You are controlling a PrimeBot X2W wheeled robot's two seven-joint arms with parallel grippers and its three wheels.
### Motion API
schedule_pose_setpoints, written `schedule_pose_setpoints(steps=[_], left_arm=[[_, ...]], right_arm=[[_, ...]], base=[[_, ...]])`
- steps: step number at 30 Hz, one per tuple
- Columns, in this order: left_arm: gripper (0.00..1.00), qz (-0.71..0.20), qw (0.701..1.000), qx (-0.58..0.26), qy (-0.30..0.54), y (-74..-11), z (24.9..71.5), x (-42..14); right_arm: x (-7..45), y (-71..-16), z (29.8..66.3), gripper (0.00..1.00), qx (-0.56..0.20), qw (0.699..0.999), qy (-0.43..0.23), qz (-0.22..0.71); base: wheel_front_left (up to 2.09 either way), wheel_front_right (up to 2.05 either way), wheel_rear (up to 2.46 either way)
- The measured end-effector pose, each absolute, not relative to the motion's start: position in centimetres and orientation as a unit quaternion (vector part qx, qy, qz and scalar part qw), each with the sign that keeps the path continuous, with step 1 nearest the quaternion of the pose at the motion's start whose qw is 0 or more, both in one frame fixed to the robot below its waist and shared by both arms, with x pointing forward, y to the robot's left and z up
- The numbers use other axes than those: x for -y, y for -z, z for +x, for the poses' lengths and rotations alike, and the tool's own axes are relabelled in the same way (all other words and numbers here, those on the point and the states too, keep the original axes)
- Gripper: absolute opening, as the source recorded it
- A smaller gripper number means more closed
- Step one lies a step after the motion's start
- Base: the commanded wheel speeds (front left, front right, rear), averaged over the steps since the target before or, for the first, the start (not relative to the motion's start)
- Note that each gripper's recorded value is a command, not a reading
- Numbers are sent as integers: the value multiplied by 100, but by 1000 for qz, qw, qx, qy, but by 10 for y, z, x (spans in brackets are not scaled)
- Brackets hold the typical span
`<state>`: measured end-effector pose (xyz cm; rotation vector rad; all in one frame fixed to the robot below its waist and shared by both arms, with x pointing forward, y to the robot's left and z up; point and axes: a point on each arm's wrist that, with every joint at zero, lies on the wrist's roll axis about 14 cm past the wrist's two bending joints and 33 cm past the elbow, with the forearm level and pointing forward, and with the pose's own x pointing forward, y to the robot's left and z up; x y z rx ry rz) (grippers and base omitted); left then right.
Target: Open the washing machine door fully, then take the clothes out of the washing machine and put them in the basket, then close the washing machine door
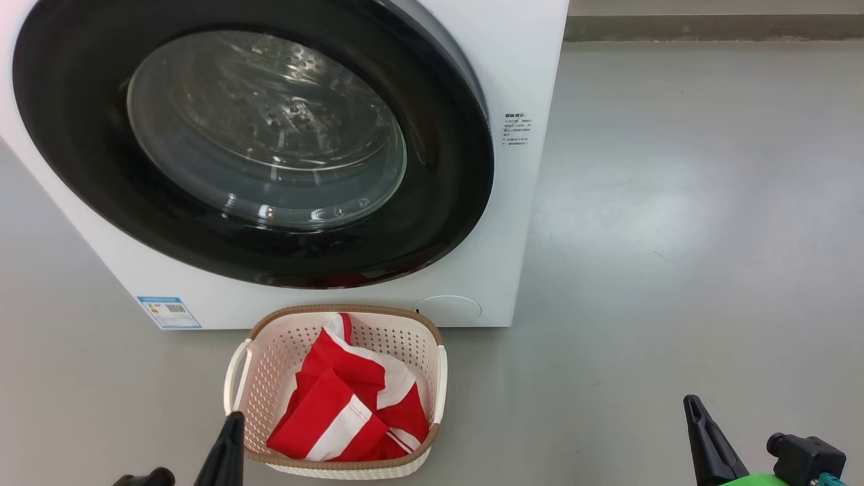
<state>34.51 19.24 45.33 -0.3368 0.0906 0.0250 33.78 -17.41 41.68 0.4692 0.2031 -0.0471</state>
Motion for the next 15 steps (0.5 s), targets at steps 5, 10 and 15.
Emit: schedule_pose_setpoints(steps=[5, 10, 15], left_arm=[[0, -192, 980, -49, -18, -452, 345, -194], [0, -216, 975, -53, -24, -451, 346, -195], [0, -241, 969, -54, -31, -451, 346, -197]], right_arm=[[176, -416, 337, 0, -104, 961, 31, 254], [178, -417, 338, 0, -102, 955, 38, 277], [180, -417, 338, 0, -104, 947, 45, 302]], base=[[0, 0, 0], [0, 0, 0], [0, 0, 0]])
